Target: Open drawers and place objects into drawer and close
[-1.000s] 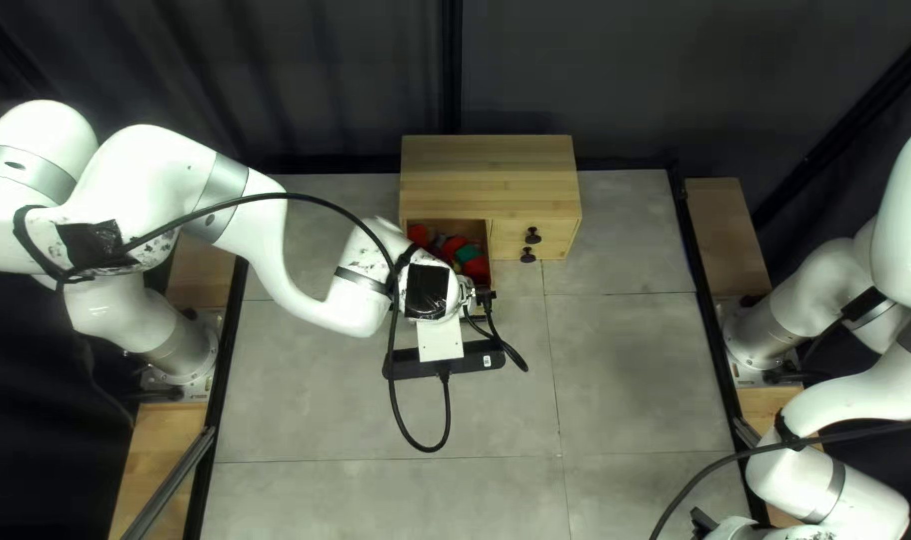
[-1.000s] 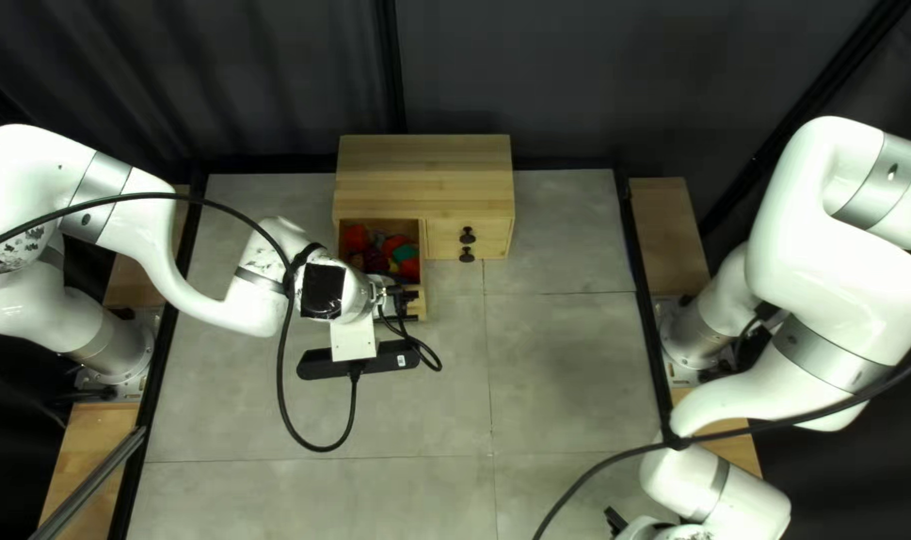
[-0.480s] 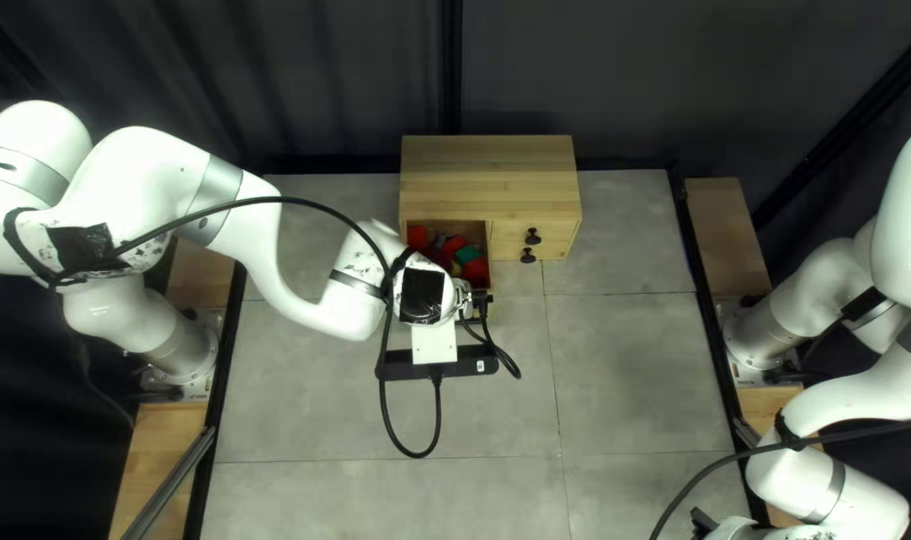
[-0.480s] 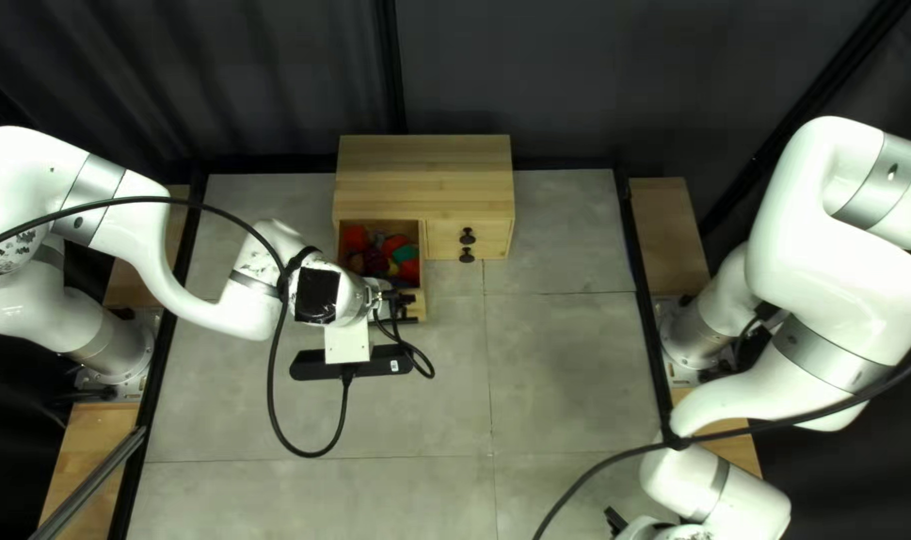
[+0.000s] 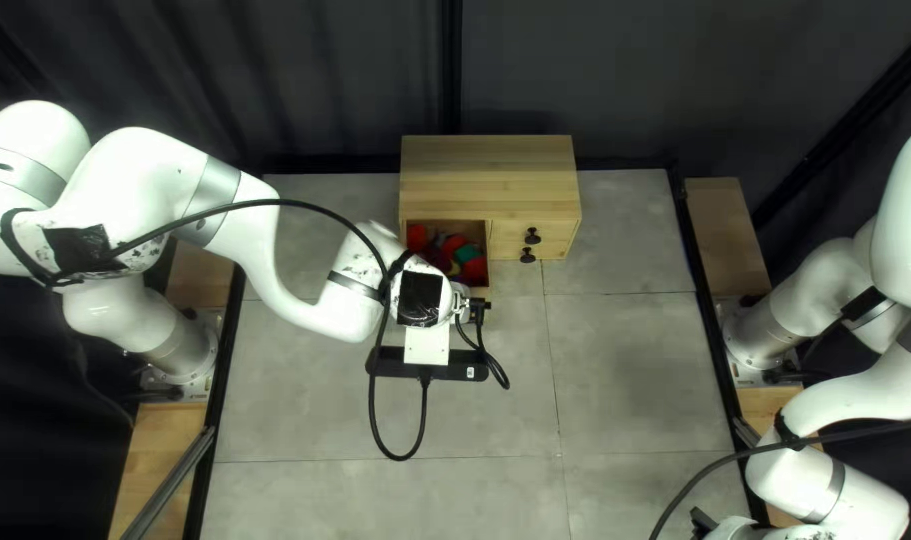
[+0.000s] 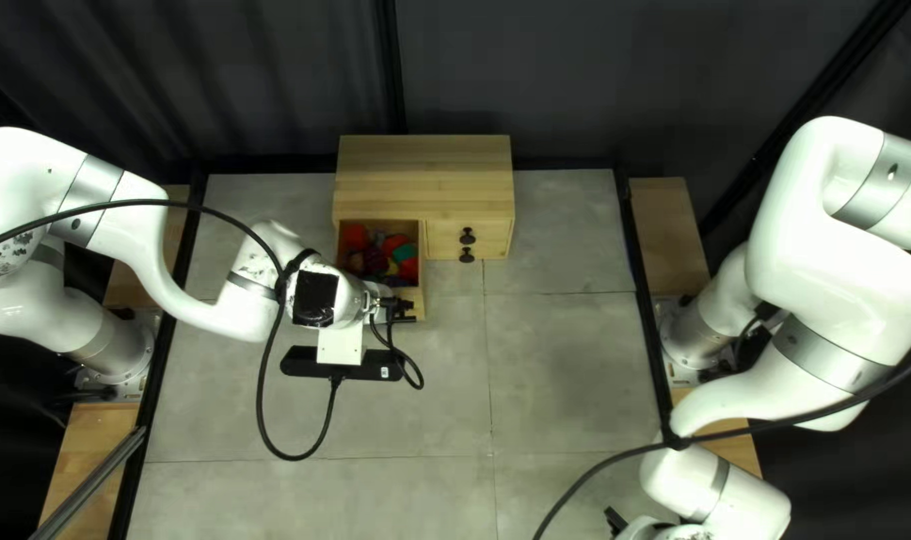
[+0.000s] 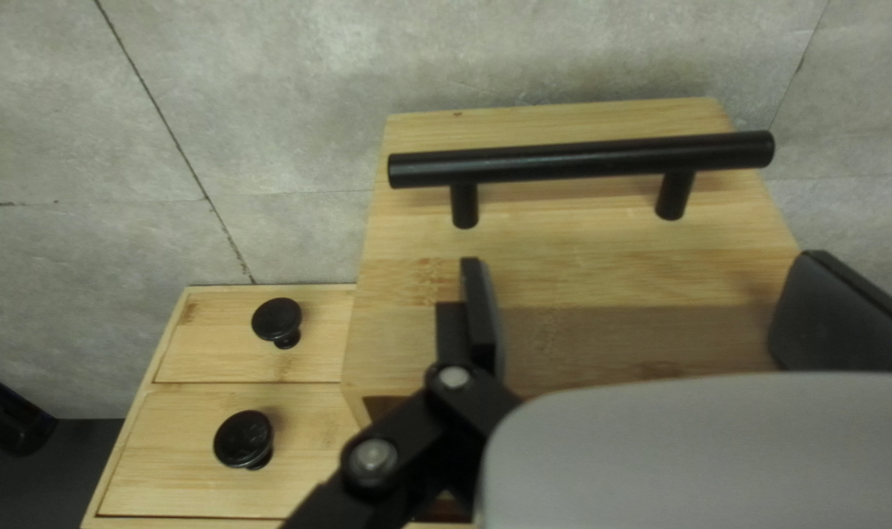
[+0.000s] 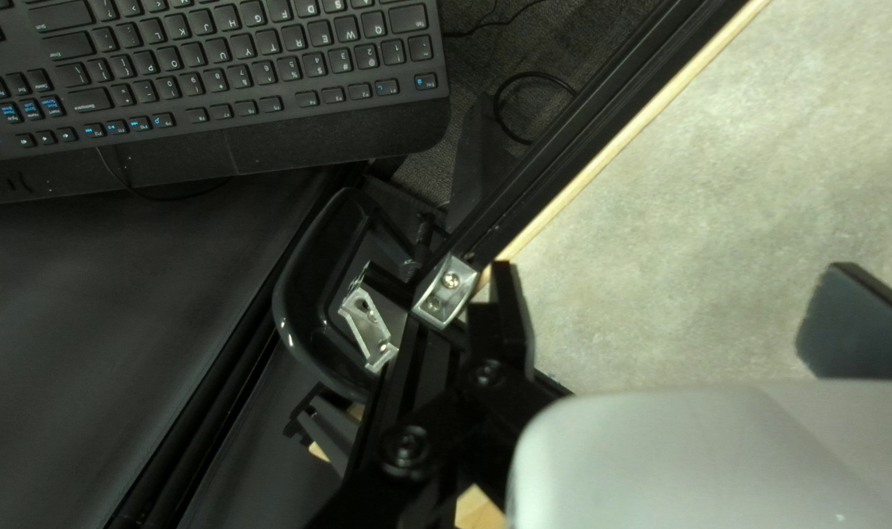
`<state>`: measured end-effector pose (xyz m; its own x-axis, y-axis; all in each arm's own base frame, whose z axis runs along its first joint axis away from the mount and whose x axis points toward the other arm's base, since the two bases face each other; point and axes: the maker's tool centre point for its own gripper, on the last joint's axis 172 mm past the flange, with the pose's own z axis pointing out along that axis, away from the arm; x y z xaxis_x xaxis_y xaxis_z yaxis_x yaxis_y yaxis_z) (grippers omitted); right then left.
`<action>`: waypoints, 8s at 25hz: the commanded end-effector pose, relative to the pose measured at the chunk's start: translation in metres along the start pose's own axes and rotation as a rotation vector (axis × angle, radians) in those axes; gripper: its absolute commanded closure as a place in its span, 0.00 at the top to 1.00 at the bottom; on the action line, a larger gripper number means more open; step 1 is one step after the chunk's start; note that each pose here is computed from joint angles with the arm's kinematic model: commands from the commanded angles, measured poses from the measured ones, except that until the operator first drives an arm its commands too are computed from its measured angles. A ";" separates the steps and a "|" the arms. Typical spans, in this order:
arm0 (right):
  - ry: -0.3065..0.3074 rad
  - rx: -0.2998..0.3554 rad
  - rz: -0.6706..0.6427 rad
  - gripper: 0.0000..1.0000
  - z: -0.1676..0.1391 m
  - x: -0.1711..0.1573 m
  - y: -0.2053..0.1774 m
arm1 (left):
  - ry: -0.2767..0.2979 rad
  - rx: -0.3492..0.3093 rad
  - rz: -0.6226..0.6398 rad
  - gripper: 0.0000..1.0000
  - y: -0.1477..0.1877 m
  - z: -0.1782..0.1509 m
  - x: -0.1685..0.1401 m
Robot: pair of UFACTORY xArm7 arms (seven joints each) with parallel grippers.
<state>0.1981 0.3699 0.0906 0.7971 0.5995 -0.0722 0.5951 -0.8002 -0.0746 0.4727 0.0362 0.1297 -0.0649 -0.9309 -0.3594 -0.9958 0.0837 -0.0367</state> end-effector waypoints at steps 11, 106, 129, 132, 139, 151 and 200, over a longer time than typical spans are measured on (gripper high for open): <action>0.000 0.000 0.000 1.00 0.000 0.000 0.000 | 0.016 0.002 -0.051 1.00 -0.001 -0.003 -0.003; 0.000 0.000 0.000 1.00 0.000 0.000 0.000 | 0.041 -0.063 -0.079 1.00 0.006 0.034 -0.055; 0.000 0.000 0.000 1.00 0.000 0.000 0.000 | -0.007 -0.083 -0.094 1.00 -0.001 0.042 -0.089; 0.000 0.000 0.000 1.00 0.000 0.000 0.000 | -0.014 -0.083 -0.097 1.00 -0.001 0.044 -0.094; 0.000 0.000 0.000 1.00 0.000 0.000 0.000 | -0.021 -0.087 -0.108 1.00 0.002 0.050 -0.102; 0.000 0.000 0.000 1.00 0.000 0.000 0.000 | -0.026 -0.092 -0.122 1.00 0.004 0.053 -0.112; 0.000 0.000 0.000 1.00 0.000 0.000 0.000 | 0.162 -0.272 -0.382 1.00 0.051 -0.043 0.022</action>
<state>0.1981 0.3699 0.0906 0.7971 0.5995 -0.0722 0.5951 -0.8002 -0.0746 0.4317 0.0223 0.1572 0.2400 -0.9445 -0.2244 -0.9616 -0.2630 0.0784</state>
